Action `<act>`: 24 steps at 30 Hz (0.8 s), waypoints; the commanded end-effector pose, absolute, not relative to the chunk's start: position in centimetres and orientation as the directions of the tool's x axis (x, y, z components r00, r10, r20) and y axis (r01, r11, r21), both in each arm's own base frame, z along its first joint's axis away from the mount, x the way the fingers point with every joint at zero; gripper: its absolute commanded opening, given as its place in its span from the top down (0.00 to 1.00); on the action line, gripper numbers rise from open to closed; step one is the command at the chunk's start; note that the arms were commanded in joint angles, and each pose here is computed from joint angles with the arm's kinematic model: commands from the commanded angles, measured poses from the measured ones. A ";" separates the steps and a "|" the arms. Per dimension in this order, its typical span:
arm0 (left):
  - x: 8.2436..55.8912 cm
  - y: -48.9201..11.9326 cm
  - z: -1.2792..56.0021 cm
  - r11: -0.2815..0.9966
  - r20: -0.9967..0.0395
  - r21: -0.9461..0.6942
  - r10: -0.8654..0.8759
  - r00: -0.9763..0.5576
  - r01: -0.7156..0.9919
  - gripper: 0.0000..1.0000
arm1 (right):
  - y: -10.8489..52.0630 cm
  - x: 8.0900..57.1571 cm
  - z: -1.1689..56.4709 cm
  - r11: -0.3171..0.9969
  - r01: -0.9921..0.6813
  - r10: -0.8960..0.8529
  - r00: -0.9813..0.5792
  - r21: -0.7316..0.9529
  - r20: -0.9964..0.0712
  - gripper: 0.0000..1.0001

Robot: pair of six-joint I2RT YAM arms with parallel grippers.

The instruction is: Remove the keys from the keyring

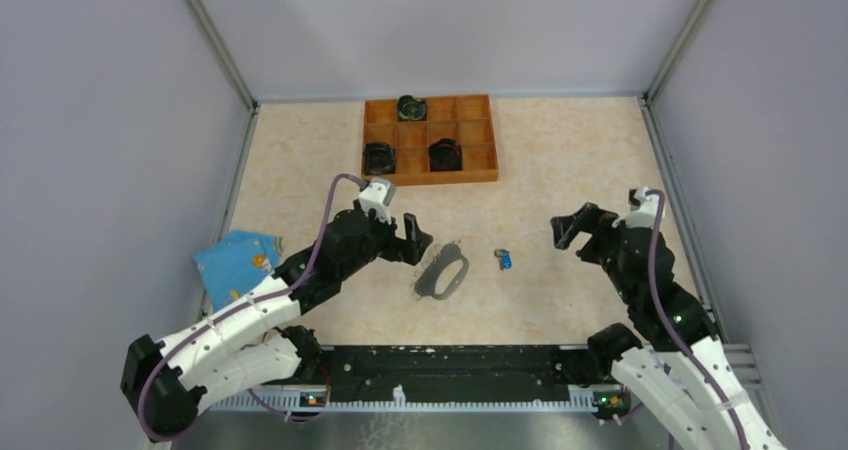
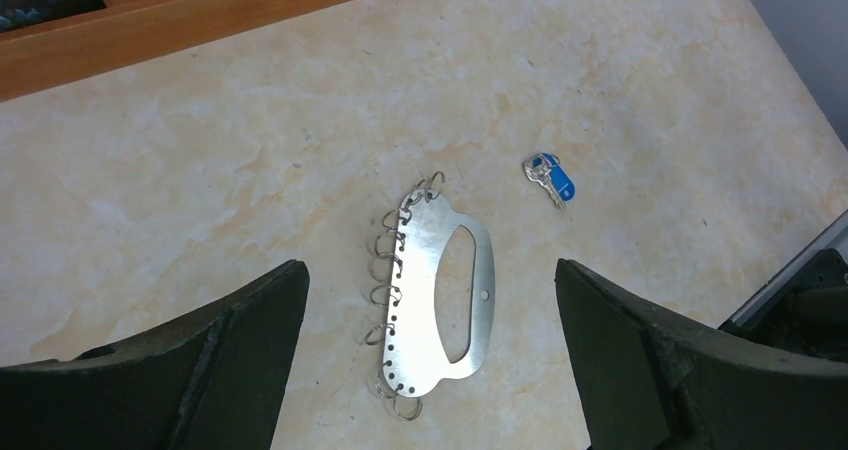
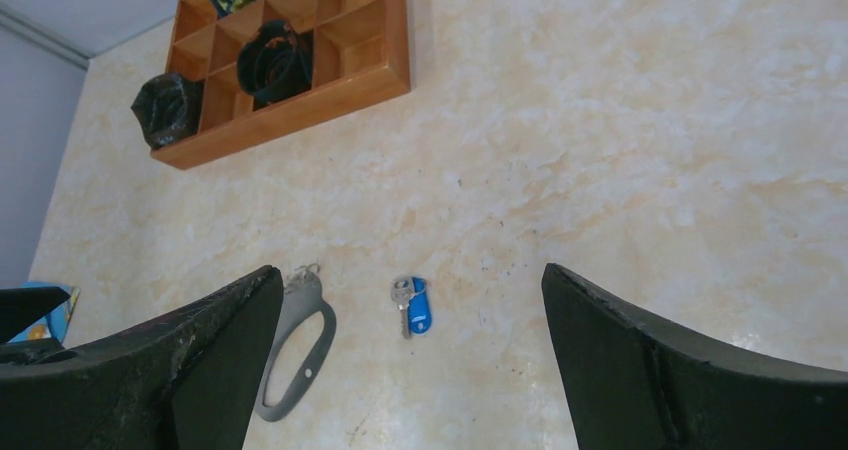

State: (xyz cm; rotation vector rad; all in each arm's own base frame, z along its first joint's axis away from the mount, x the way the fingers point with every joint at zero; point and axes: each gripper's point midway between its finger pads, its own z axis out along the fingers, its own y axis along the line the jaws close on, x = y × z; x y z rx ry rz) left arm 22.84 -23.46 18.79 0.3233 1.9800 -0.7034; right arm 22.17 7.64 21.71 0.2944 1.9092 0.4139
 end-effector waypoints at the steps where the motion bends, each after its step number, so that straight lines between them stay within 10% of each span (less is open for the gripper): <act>1: 23.6 -22.6 21.5 0.821 -0.888 -0.337 -0.115 -0.445 0.460 0.01 | 5.4 20.8 24.8 0.898 0.036 0.433 -0.245 0.438 -0.868 0.01; 24: 23.7 -22.8 21.3 0.815 -0.902 -0.304 -0.080 -0.424 0.493 0.01 | 6.0 20.7 24.9 0.898 -0.008 0.423 -0.254 0.439 -0.870 0.01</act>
